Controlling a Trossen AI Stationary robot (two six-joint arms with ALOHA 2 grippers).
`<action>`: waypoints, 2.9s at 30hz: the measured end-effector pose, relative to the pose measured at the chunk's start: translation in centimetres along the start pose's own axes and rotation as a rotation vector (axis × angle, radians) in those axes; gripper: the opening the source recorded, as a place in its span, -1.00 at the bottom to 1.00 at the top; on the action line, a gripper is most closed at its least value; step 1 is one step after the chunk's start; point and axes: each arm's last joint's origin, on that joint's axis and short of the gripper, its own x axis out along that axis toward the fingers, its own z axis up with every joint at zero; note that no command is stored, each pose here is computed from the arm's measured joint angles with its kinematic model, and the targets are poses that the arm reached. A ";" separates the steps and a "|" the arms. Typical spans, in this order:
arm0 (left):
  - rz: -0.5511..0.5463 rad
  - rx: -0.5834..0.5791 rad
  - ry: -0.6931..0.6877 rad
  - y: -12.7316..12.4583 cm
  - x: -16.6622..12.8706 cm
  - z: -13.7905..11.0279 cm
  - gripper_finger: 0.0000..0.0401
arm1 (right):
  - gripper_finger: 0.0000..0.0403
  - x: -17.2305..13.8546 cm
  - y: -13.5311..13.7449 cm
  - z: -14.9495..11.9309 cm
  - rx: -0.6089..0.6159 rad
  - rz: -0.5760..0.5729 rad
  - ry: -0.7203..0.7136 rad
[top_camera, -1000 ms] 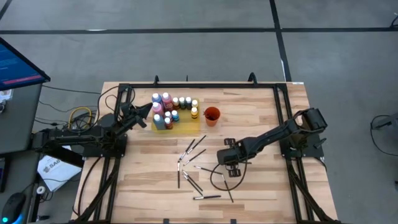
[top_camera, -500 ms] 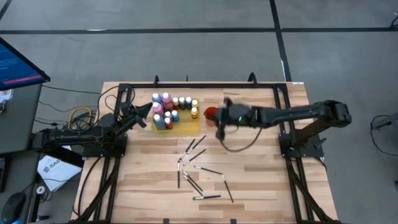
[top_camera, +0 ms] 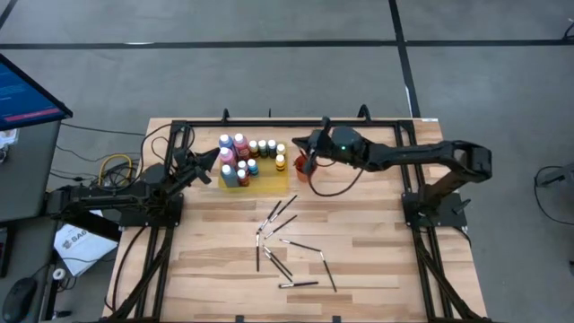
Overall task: Pick & Place Paint Supplies
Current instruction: Put the silver paint brush into the orange cup
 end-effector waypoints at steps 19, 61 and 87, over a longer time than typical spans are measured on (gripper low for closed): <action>-0.001 -0.001 -0.001 0.0 0.0 0.0 -0.99 | -0.83 1.1 -0.3 -1.5 -0.033 -0.012 0.047; -0.006 -0.006 -0.010 -0.1 0.0 0.1 -0.99 | -0.65 1.2 21.6 -4.9 -0.210 0.651 0.605; -0.011 -0.012 -0.018 -0.1 0.0 0.2 -0.99 | -0.36 3.4 23.1 -7.4 -0.124 0.517 0.638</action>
